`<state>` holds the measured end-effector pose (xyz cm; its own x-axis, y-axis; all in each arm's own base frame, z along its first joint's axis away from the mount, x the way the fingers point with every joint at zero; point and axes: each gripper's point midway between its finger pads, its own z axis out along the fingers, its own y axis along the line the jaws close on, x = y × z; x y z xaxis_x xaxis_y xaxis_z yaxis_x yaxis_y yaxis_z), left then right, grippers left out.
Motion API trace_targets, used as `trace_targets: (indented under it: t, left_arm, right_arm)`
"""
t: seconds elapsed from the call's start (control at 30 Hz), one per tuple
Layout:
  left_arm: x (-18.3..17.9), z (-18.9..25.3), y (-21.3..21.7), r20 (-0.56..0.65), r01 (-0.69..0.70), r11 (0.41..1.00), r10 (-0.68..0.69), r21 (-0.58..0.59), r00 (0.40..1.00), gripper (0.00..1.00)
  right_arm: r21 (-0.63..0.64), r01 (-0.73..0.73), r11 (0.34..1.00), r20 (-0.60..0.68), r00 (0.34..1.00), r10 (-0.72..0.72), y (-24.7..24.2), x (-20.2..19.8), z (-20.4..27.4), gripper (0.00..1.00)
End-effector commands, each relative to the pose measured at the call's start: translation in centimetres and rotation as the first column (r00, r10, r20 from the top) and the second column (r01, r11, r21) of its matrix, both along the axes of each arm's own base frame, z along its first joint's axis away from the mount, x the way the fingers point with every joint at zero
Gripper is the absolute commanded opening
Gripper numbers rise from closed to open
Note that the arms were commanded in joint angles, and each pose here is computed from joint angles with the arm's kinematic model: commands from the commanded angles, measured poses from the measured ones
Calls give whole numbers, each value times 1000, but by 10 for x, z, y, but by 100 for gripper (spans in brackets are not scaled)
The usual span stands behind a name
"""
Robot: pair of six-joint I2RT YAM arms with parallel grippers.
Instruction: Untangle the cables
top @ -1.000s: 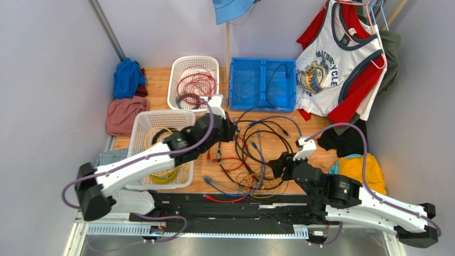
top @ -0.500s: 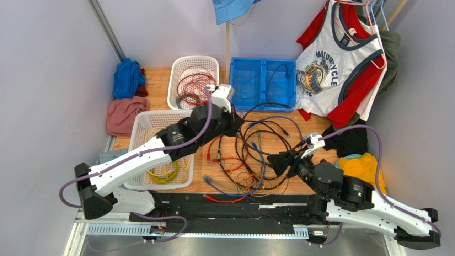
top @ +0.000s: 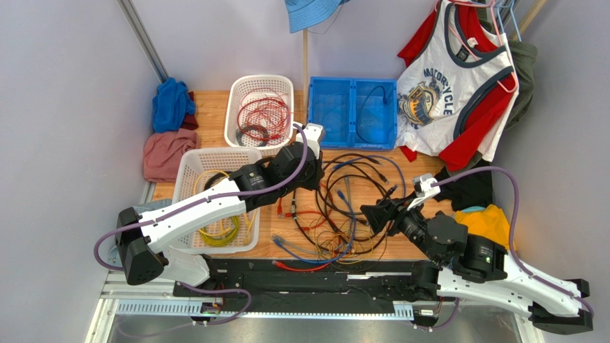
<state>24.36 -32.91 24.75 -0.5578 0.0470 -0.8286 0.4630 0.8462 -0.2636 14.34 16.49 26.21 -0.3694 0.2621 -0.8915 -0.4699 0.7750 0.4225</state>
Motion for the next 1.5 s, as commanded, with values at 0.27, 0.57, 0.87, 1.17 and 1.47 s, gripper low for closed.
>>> trace_targets:
  t: [0.27, 0.57, 0.87, 1.17, 1.47]
  left_arm:
    - [0, -40, -2, -49, 25, 986, -17, 165, 999, 47]
    - [-4, -56, 5, -54, 7, 990, 1, 143, 999, 0]
    - [0, -115, 0, -112, 15, 970, 13, 244, 994, 61]
    - [9, -168, -25, -179, 27, 965, 21, 263, 984, 56]
    - [17, -190, -21, -214, 8, 957, 56, 289, 975, 40]
  right_arm:
    - [-95, 150, 984, -19, 988, -152, -25, 14, 1, 63]
    - [-41, 173, 984, -52, 983, -175, -45, 7, -11, 61]
    - [-50, 106, 993, -87, 990, -110, -23, 3, -24, 61]
    - [-79, 73, 994, -107, 991, -82, -9, 2, -34, 61]
    - [-93, 87, 992, -101, 990, -96, -12, 4, -39, 61]
